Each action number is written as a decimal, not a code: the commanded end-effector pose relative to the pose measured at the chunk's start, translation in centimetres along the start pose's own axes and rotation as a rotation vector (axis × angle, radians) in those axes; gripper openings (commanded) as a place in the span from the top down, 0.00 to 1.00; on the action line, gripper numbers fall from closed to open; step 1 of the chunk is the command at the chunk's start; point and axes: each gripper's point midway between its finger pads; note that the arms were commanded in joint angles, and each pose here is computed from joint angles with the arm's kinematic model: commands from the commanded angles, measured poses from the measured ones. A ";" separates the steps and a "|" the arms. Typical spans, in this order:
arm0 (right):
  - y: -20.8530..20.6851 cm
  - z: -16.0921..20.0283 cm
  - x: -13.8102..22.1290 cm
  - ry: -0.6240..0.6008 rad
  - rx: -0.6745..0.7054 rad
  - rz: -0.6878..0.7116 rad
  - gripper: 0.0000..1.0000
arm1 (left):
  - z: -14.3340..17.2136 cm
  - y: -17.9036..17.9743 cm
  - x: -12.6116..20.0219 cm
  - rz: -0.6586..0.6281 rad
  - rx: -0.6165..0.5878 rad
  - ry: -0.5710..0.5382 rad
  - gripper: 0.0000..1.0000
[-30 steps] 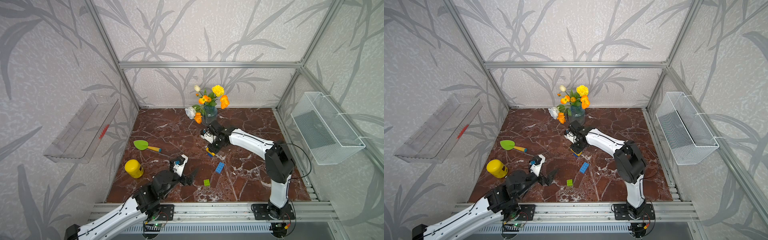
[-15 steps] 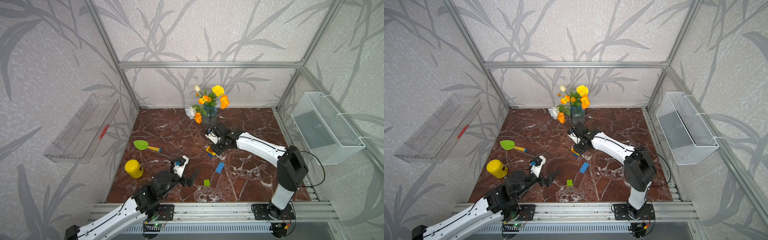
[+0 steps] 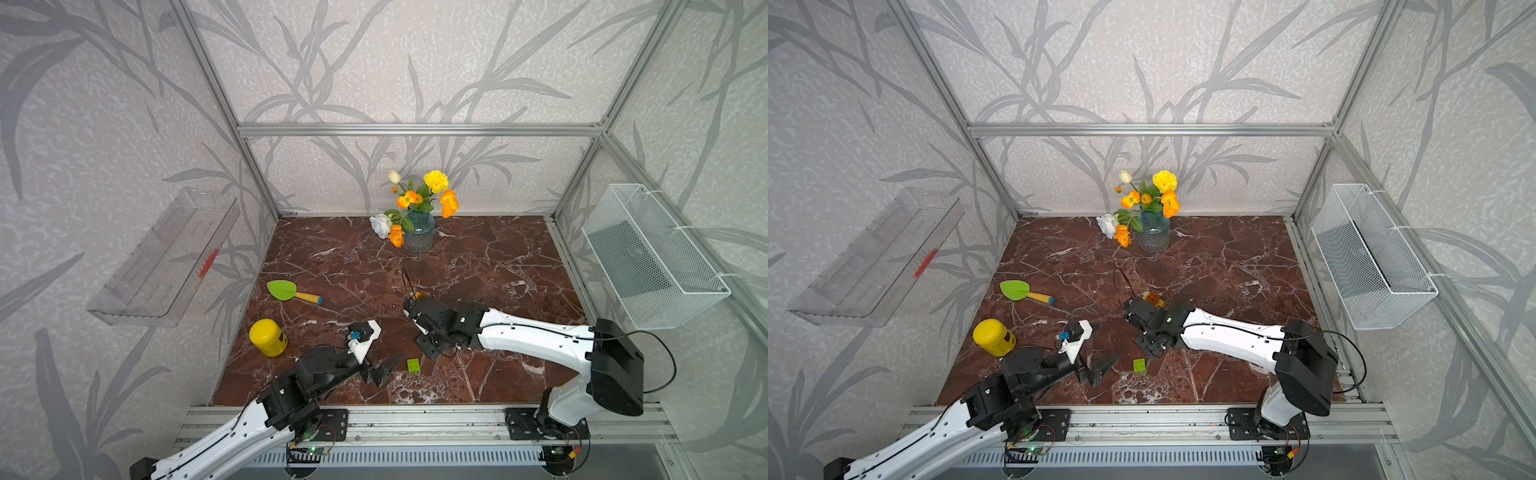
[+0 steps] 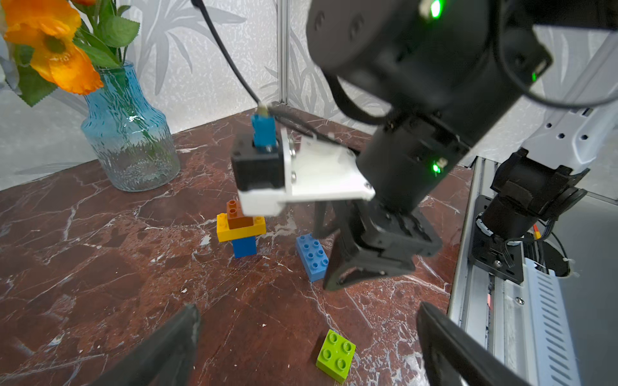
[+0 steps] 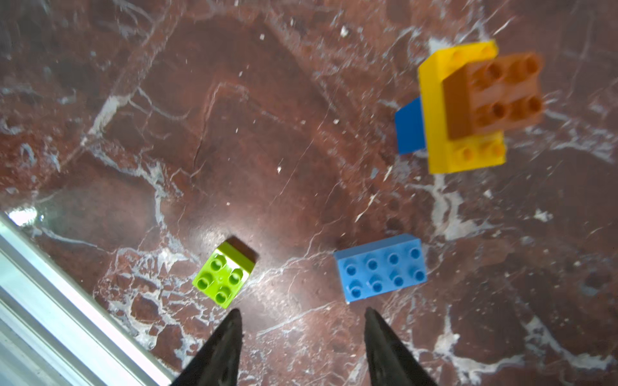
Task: Assemble the letter f with lego
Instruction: Pick up the lego brick from the center of the board.
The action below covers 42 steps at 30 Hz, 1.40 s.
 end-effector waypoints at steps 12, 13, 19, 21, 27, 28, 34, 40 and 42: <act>4.1 2.6 -2.7 0.054 -0.104 -0.095 0.40 | 0.5 -0.2 0.5 0.003 -0.011 -0.005 0.01; 4.3 2.6 -3.0 0.063 -0.102 -0.097 0.41 | 0.4 -0.1 0.5 0.001 -0.010 -0.005 0.01; 4.8 2.8 -4.0 0.085 -0.099 -0.097 0.42 | 0.5 0.0 0.5 -0.004 -0.005 -0.002 0.01; 4.8 3.2 -4.6 0.102 -0.095 -0.091 0.44 | 0.5 0.0 0.5 -0.006 -0.004 -0.002 0.01; 5.3 3.2 -5.1 0.117 -0.087 -0.104 0.47 | 0.6 0.1 0.5 -0.010 -0.003 -0.001 0.01; 5.4 3.2 -5.1 0.118 -0.085 -0.106 0.47 | 0.5 0.1 0.5 -0.011 -0.002 -0.002 0.01; 5.4 3.3 -5.4 0.131 -0.081 -0.096 0.50 | 0.6 0.1 0.4 -0.013 -0.003 0.001 0.01; 4.6 3.5 -5.4 0.133 -0.088 -0.061 0.55 | 0.7 0.1 0.4 -0.013 0.001 0.003 0.01; 4.4 3.7 -5.4 0.133 -0.088 -0.053 0.57 | 0.7 0.1 0.4 -0.014 0.003 0.004 0.01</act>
Point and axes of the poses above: each gripper's point midway between its finger pads, its own x axis back along the fingers, its own y axis along the line the jaws close on, z = x × y, and after that the axes turned 12 degrees about -x, right-handed
